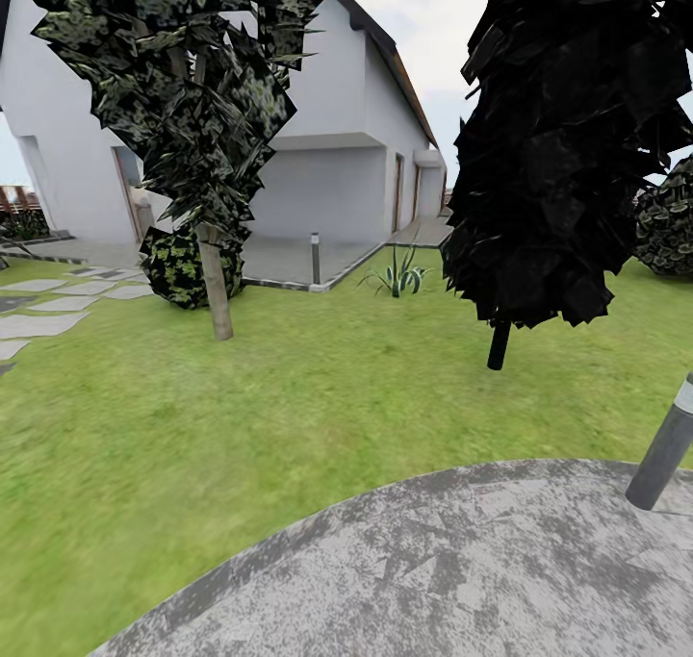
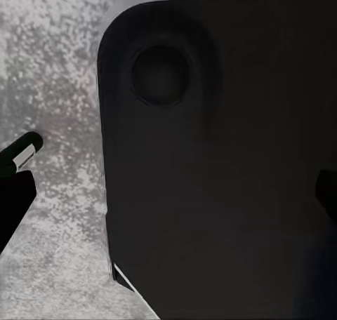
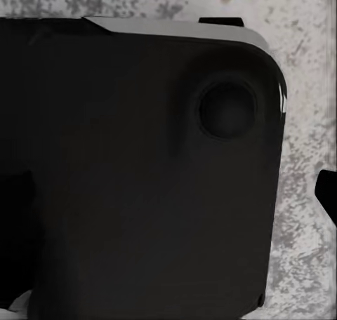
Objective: Pick up the pesticide atomizer in the garden and spray insectifuge to fully cover both potted plants in the garden.
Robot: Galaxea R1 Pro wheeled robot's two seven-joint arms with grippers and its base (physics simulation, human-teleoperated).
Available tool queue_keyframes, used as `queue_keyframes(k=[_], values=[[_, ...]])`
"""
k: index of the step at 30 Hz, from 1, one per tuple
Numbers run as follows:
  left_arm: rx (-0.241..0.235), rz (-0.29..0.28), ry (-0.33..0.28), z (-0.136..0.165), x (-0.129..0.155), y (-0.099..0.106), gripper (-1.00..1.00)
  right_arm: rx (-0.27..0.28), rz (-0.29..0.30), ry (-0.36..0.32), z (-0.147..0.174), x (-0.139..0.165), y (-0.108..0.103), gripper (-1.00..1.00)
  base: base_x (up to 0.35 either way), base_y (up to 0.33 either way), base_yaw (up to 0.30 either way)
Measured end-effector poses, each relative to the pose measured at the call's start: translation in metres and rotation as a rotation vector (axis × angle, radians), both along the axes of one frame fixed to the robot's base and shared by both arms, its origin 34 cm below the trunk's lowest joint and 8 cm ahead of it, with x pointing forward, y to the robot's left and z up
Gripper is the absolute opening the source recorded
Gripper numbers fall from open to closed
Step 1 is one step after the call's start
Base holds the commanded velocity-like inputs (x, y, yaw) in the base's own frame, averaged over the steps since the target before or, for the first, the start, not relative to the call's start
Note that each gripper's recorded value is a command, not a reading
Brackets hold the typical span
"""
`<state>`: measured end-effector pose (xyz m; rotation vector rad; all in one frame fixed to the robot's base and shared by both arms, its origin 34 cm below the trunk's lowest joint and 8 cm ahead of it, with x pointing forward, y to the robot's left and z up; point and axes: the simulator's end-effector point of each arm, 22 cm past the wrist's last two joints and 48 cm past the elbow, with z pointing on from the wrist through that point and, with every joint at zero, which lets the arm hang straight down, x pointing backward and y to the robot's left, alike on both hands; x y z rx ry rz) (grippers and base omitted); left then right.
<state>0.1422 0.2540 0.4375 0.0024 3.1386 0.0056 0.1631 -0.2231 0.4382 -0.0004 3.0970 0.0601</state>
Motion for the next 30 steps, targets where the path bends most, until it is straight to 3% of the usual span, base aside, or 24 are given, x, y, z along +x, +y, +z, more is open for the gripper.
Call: queue_keyframes(k=[13,14,15,16,17,20,24,27,30], values=[[0.069,-0.005,-0.164,0.005,0.066,0.048,1.00,-0.074,-0.004,-0.140,0.005,0.048,-0.058,1.00,0.000,0.000,0.000],[0.073,-0.010,-0.374,0.020,0.130,0.051,1.00,-0.128,0.014,-0.410,0.027,0.113,-0.100,1.00,0.000,0.000,0.000],[0.075,-0.014,-0.460,0.032,0.169,0.052,1.00,-0.199,0.034,-0.583,0.062,0.185,-0.152,1.00,0.000,0.000,0.000],[0.078,-0.015,-0.490,0.036,0.179,0.054,1.00,-0.184,0.041,-0.692,0.084,0.231,-0.139,1.00,0.000,0.000,0.000],[0.081,-0.016,-0.541,0.044,0.199,0.056,1.00,-0.185,0.044,-0.731,0.092,0.241,-0.139,1.00,0.000,0.000,0.000],[0.084,-0.018,-0.605,0.056,0.230,0.057,1.00,-0.190,0.053,-0.834,0.116,0.271,-0.141,1.00,0.000,0.000,0.000],[0.092,-0.014,-0.709,0.081,0.300,0.061,1.00,-0.199,0.059,-1.018,0.163,0.322,-0.140,1.00,0.000,0.000,0.000],[0.093,-0.012,-0.761,0.096,0.334,0.060,1.00,-0.246,0.026,-1.090,0.186,0.351,-0.151,1.00,0.000,0.000,0.000],[0.093,-0.010,-0.779,0.102,0.345,0.061,1.00,-0.284,-0.004,-1.085,0.185,0.352,-0.161,1.00,0.000,0.000,0.000]])
